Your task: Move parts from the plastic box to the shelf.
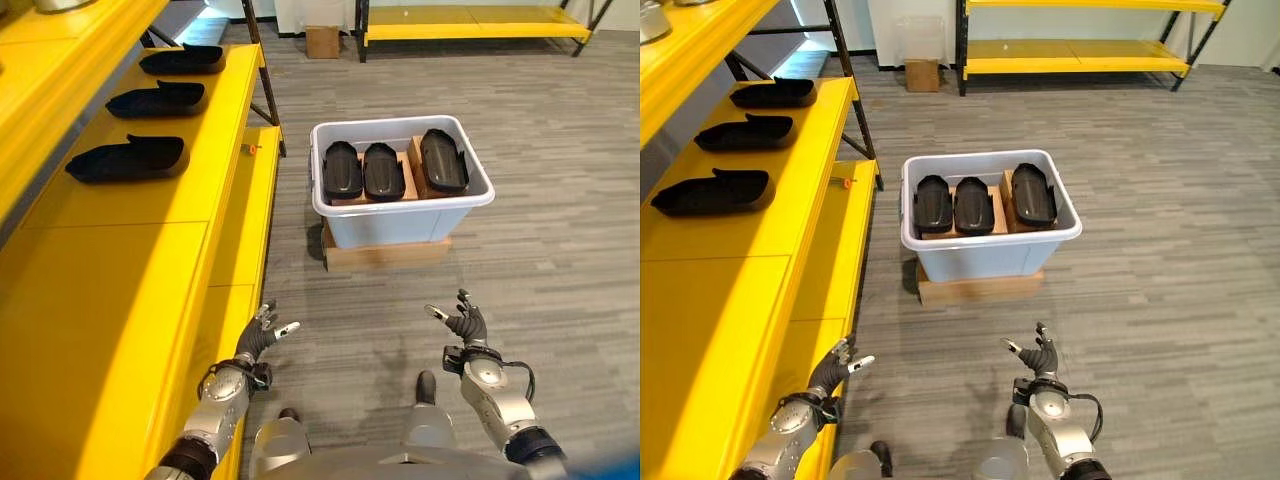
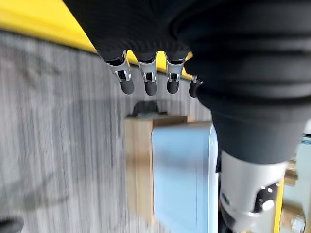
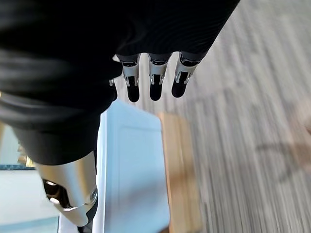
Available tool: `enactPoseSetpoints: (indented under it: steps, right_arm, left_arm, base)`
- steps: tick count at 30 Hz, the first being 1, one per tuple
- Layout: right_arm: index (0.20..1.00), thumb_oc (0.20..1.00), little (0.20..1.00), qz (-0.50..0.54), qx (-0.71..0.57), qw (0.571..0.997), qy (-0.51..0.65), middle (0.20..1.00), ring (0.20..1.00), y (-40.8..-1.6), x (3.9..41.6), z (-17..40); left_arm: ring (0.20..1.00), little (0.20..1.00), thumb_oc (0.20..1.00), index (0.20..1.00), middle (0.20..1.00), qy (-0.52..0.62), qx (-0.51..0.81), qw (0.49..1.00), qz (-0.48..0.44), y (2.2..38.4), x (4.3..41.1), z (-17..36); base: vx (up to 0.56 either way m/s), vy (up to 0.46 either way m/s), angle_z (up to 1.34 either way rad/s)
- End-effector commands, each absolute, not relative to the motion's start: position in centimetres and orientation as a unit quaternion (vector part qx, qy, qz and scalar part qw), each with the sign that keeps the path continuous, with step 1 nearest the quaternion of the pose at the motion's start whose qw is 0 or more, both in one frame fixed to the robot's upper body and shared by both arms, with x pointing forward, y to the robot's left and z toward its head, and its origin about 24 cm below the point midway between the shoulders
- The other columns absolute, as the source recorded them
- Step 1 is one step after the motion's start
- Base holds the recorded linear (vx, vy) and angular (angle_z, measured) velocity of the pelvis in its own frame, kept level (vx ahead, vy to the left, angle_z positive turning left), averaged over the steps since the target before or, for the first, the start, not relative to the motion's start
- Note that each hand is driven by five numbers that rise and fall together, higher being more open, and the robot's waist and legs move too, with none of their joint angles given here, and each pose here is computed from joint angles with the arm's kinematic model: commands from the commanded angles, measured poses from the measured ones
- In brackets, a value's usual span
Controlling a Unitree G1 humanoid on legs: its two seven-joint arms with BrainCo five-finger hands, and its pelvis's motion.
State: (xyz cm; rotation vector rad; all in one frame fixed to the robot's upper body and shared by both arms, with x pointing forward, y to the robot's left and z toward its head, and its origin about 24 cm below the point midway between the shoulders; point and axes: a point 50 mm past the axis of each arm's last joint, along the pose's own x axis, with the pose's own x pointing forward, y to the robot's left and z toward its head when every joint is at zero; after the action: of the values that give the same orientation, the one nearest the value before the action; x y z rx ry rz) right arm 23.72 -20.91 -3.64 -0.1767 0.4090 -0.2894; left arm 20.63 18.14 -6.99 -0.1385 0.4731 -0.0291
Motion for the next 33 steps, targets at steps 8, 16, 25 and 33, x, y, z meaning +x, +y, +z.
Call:
enactPoseSetpoints:
  steps: [8,16,25,33]
  right_arm:
    - [1.000,1.000,1.000,-0.205,-0.080,0.969,0.113,1.000,1.000,-24.2,24.7,-0.3]
    - [1.000,1.000,1.000,-0.155,-0.085,0.976,0.131,1.000,1.000,-22.4,24.4,-1.1]
    - [1.000,1.000,1.000,-0.146,-0.061,0.975,0.155,1.000,1.000,-21.8,23.7,-2.0]
    - [1.000,1.000,1.000,-0.115,-0.044,0.984,0.126,1.000,1.000,-19.6,24.6,-1.4]
  left_arm:
    - [1.000,1.000,1.000,1.000,1.000,0.173,-0.053,0.983,-0.018,18.7,22.4,-5.3]
    - [1.000,1.000,1.000,1.000,1.000,0.144,-0.026,0.988,0.046,21.6,21.9,-4.7]
    - [1.000,1.000,1.000,1.000,1.000,0.153,-0.003,0.987,0.049,22.0,22.8,-4.9]
    - [1.000,1.000,1.000,1.000,1.000,0.143,0.042,0.988,0.026,22.3,22.9,-4.4]
  base:
    - [0.28,-0.568,1.05]
    - [0.27,0.127,-0.34]
    - [0.25,0.286,-0.47]
    - [0.12,0.314,-0.24]
